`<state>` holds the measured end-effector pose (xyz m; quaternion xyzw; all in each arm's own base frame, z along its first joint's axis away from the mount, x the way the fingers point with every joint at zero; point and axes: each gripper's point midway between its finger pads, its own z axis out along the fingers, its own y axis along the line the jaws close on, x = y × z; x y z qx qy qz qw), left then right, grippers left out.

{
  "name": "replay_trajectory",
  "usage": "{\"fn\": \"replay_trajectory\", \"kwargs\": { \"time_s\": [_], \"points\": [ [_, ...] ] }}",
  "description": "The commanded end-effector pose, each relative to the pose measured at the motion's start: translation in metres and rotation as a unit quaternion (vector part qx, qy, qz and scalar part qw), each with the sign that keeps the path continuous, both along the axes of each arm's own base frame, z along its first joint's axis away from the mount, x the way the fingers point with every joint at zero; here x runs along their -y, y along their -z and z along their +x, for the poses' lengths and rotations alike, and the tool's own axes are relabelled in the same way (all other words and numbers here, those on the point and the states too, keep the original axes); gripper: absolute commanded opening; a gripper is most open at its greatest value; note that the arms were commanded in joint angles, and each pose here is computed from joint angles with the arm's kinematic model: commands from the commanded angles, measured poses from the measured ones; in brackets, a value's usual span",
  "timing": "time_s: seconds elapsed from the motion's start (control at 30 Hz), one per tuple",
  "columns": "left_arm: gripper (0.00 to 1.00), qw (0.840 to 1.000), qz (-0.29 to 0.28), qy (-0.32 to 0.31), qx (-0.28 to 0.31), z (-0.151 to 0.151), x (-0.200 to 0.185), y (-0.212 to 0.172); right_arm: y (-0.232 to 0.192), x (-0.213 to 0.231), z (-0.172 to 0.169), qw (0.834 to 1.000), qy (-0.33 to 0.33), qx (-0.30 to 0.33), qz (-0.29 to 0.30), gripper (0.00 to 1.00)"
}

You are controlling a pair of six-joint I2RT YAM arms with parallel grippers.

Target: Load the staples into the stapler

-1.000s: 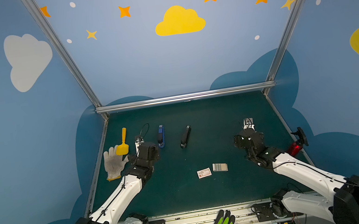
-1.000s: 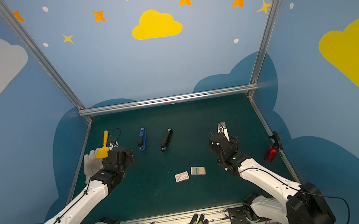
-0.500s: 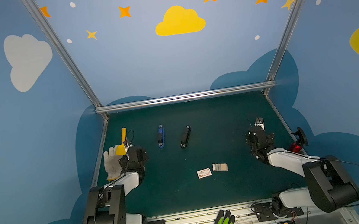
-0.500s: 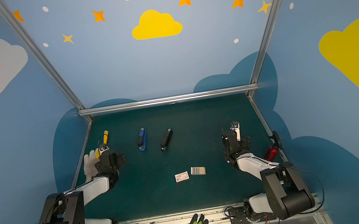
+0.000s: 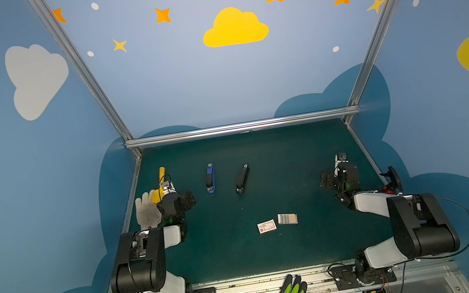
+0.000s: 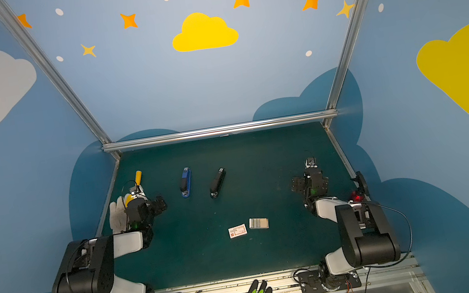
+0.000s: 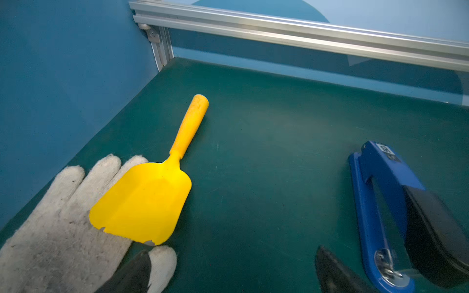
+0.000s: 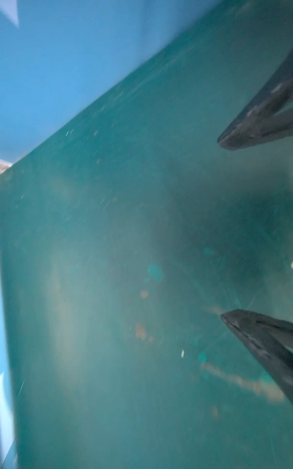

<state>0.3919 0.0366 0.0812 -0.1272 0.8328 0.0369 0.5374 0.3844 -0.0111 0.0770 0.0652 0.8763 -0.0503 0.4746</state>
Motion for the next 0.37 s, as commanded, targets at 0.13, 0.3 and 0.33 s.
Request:
{"fn": "replay_trajectory", "kwargs": {
  "time_s": [0.13, 0.3, 0.33],
  "points": [
    [0.99, 1.000, -0.004, 0.025, -0.006, -0.0007, 0.0092, 0.0009, -0.0081, -0.0100, 0.0067, 1.000, -0.019, 0.006, 0.021, 0.98],
    [0.99, 1.000, -0.004, 0.025, -0.004, -0.0011, 0.0094, 0.0001, -0.0088, -0.0088, 0.0059, 1.000, -0.018, 0.007, 0.022, 0.98],
    [0.99, 1.000, -0.004, 0.025, -0.003, -0.0012, 0.0094, -0.0004, -0.0077, -0.0091, 0.0054, 1.000, -0.019, 0.006, 0.024, 0.99]
  ]
}}
